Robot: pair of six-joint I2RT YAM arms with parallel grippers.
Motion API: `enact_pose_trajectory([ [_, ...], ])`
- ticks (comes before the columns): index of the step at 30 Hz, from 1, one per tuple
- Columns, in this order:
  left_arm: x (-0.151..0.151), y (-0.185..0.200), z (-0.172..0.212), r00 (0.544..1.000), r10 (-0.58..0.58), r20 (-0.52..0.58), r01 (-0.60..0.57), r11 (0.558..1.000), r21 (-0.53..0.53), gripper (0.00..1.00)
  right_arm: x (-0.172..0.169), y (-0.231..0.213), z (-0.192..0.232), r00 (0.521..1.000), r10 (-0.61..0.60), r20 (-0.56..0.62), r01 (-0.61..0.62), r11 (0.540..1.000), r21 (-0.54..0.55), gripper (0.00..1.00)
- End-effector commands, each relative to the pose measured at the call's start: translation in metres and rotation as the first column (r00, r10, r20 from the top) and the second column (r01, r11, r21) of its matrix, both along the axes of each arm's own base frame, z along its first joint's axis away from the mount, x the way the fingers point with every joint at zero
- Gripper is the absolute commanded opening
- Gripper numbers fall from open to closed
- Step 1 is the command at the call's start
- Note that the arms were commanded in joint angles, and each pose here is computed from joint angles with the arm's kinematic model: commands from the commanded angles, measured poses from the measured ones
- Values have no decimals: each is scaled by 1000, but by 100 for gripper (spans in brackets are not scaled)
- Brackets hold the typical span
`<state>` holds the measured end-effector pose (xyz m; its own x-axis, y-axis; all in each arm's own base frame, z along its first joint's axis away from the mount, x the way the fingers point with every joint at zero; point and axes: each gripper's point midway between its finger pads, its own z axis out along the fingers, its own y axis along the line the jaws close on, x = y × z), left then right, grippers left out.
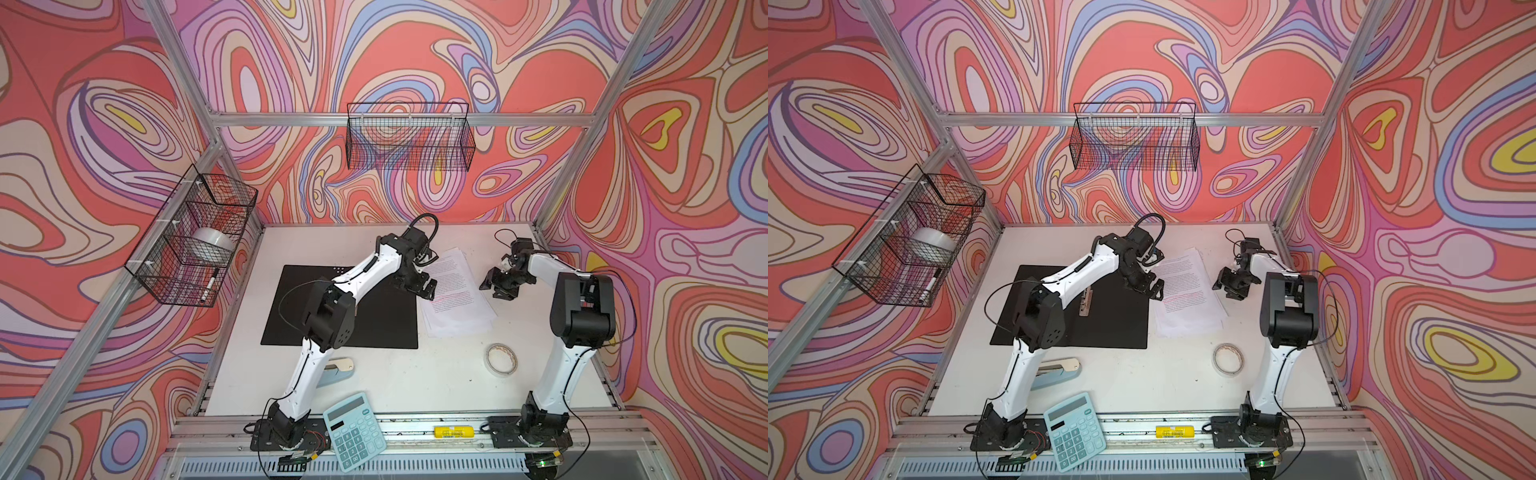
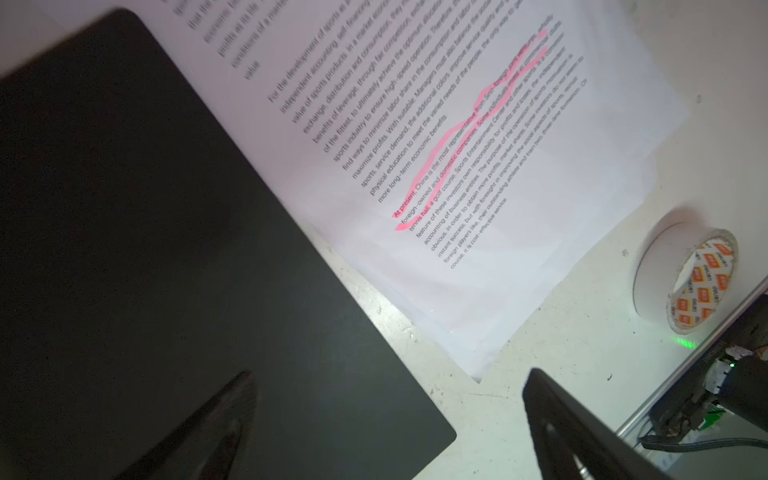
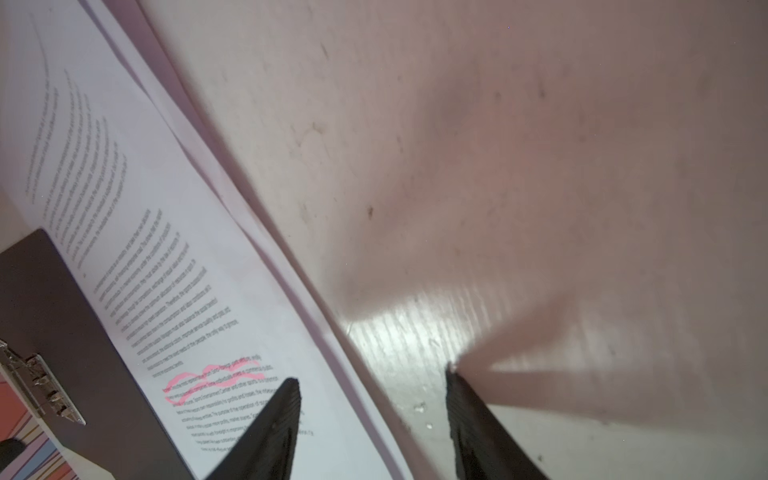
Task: Put the files into the folder
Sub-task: 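Move both grippers away from the folder toward the paper stack, then lower both grippers onto the paper stack edges to grasp the sheets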
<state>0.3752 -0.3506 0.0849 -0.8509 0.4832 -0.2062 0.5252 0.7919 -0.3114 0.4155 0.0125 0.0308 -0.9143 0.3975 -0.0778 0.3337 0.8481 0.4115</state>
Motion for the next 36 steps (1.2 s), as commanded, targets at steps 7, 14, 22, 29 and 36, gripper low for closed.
enact_pose_trajectory([
  [7,-10,-15,-19,990,43,-134,-45,999,-12,100,-32,15,19,1000,11,-13,-10,997,72,57],
  [14,-21,-31,-27,988,5,-155,-9,1000,-30,100,-46,15,20,999,25,-38,-23,998,60,56],
  [22,-31,-36,-40,983,-16,-184,16,1000,0,100,-58,8,16,998,-6,-67,7,1000,14,52],
  [29,-36,-38,-50,979,-12,-205,16,1000,14,100,-62,8,49,1000,-26,-5,26,1000,5,51],
  [36,-34,-40,-50,983,-23,-182,27,999,24,100,-75,25,44,999,-21,-43,26,994,110,52],
])
